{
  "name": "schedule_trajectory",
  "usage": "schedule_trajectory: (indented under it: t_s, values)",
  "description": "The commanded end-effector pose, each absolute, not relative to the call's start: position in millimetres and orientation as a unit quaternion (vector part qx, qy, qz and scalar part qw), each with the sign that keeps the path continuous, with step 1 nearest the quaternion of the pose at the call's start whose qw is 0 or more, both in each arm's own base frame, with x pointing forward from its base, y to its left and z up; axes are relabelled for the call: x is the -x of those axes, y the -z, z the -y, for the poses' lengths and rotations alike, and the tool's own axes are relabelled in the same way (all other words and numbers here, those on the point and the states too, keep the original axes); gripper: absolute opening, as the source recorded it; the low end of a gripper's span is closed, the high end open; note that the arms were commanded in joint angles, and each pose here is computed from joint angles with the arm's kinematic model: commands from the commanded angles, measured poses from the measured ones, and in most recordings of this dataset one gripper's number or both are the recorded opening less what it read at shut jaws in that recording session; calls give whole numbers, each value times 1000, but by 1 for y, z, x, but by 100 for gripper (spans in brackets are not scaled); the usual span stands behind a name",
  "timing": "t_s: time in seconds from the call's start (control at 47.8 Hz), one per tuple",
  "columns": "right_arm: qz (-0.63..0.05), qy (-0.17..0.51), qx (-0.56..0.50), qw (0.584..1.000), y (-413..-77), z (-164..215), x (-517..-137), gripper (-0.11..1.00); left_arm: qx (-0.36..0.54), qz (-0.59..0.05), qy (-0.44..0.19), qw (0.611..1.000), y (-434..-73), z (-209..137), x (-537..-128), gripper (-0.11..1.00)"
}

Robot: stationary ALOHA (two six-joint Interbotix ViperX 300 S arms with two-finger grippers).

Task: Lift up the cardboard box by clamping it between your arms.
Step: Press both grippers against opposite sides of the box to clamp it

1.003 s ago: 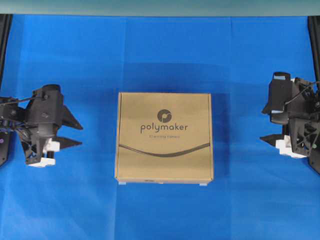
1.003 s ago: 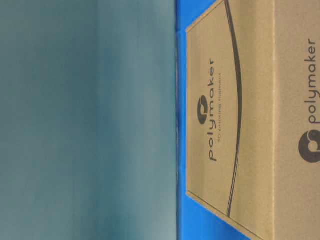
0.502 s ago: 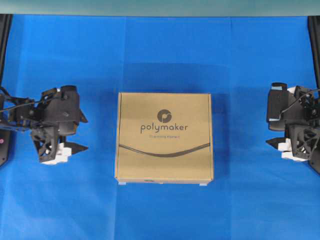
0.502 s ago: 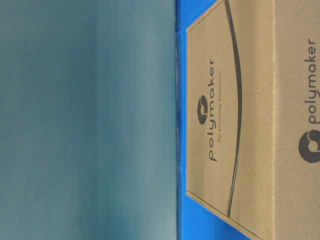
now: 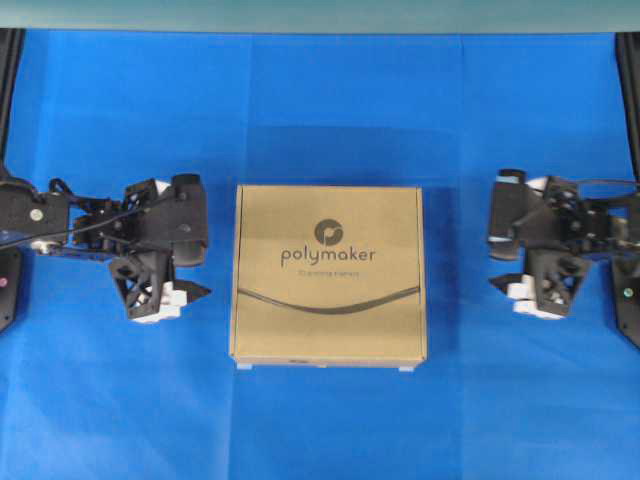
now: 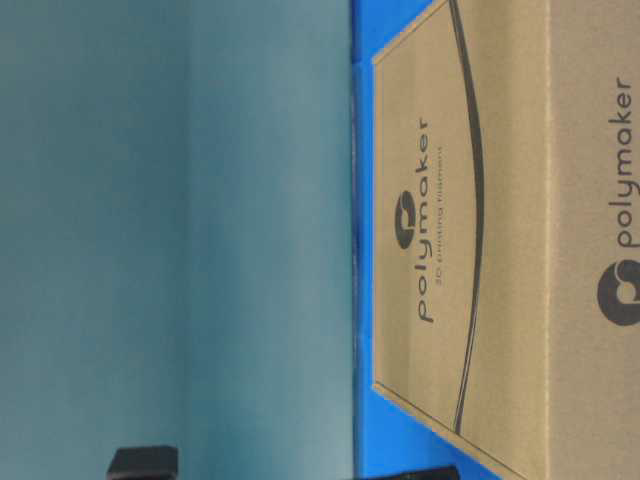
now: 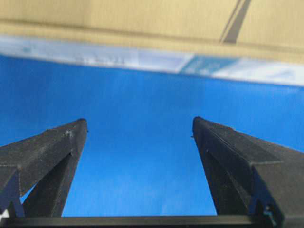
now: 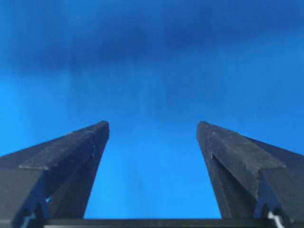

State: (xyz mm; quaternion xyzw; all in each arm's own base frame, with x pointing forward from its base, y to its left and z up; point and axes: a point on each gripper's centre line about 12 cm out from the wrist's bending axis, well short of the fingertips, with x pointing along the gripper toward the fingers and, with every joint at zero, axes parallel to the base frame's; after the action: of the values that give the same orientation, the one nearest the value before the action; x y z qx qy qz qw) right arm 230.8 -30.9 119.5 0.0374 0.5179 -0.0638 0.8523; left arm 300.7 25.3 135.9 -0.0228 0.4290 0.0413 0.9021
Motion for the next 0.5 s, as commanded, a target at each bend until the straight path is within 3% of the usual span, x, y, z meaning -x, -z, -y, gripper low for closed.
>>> schedule_trajectory:
  t_s: [0.0, 0.481]
  values:
    - [-500, 64, -35, 863, -124, 34, -248, 99, 21, -417, -41, 908, -140, -26, -311, 86]
    - [-488, 49, -25, 871, -111, 32, -293, 99, 21, -430, -41, 902, -131, -28, -327, 86]
